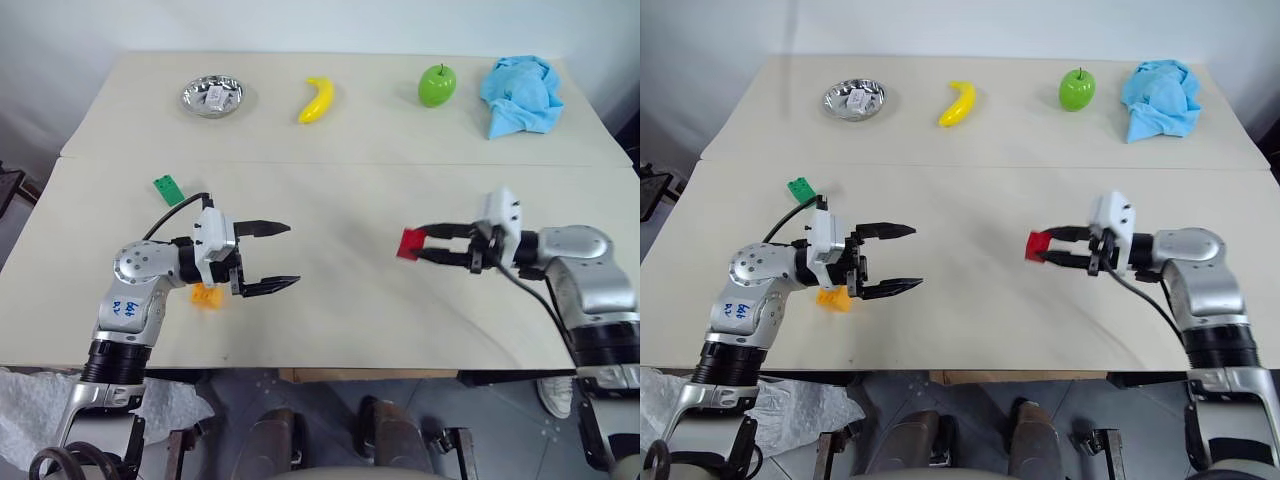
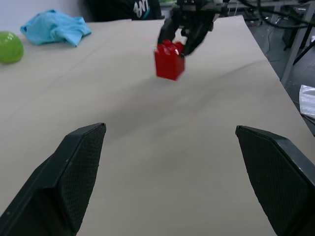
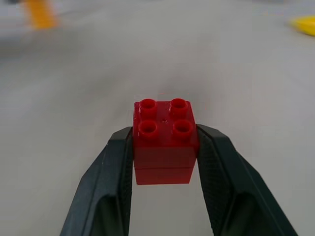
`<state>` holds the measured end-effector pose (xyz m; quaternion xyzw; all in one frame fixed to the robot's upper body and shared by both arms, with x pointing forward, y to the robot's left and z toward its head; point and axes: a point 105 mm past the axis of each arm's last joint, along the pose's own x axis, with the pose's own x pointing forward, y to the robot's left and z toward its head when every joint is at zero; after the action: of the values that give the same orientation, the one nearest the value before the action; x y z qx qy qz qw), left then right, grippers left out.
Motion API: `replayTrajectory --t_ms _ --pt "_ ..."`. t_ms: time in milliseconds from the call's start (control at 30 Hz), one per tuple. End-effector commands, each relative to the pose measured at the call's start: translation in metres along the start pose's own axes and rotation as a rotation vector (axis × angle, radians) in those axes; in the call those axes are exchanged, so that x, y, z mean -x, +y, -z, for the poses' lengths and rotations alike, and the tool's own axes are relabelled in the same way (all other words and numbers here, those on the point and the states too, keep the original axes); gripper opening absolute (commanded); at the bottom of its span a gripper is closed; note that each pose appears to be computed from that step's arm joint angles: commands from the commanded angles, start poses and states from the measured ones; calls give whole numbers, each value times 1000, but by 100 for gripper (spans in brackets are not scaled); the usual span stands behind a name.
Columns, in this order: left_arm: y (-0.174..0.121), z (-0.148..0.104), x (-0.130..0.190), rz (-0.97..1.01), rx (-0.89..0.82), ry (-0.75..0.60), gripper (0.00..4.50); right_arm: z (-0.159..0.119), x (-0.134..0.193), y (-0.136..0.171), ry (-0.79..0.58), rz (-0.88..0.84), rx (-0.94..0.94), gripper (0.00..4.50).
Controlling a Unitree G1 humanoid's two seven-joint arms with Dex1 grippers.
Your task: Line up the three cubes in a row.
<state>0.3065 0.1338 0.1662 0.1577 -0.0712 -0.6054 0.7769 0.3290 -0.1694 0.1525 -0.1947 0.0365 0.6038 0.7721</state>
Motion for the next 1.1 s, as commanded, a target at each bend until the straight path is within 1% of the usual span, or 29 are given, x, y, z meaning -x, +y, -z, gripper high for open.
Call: replayTrajectory --t_ms 33,167,300,433,500,533,600,733,833,967,1100 --pt "3 -3 13 -27 -7 3 450 1 -11 1 -22 -121 25 144" --pt "1 -1 19 -42 0 17 450 9 -23 1 -17 -192 54 144" --pt "-2 -2 23 -52 2 27 450 11 -28 -3 -24 -205 53 144" --pt "-2 -2 30 -75 2 41 450 20 -29 -4 5 -215 0 144" --pt "-2 -3 33 -81 4 48 450 18 -29 -7 -16 -200 -10 221" --pt "-1 -3 35 -84 6 51 450 16 -29 -9 -26 -194 -5 248" --pt "1 -5 38 -95 8 53 450 10 -28 -13 -47 -176 30 318" --pt "9 -15 56 -174 20 43 450 -14 -16 -16 -115 -158 99 447" --pt "14 -15 86 -296 45 56 450 -33 -7 -6 -180 -184 139 447" --pt "11 -7 132 -505 97 76 450 -53 -2 22 -305 -263 148 447" --pt "-12 16 176 -673 191 145 450 -58 -14 42 -371 -299 107 447"
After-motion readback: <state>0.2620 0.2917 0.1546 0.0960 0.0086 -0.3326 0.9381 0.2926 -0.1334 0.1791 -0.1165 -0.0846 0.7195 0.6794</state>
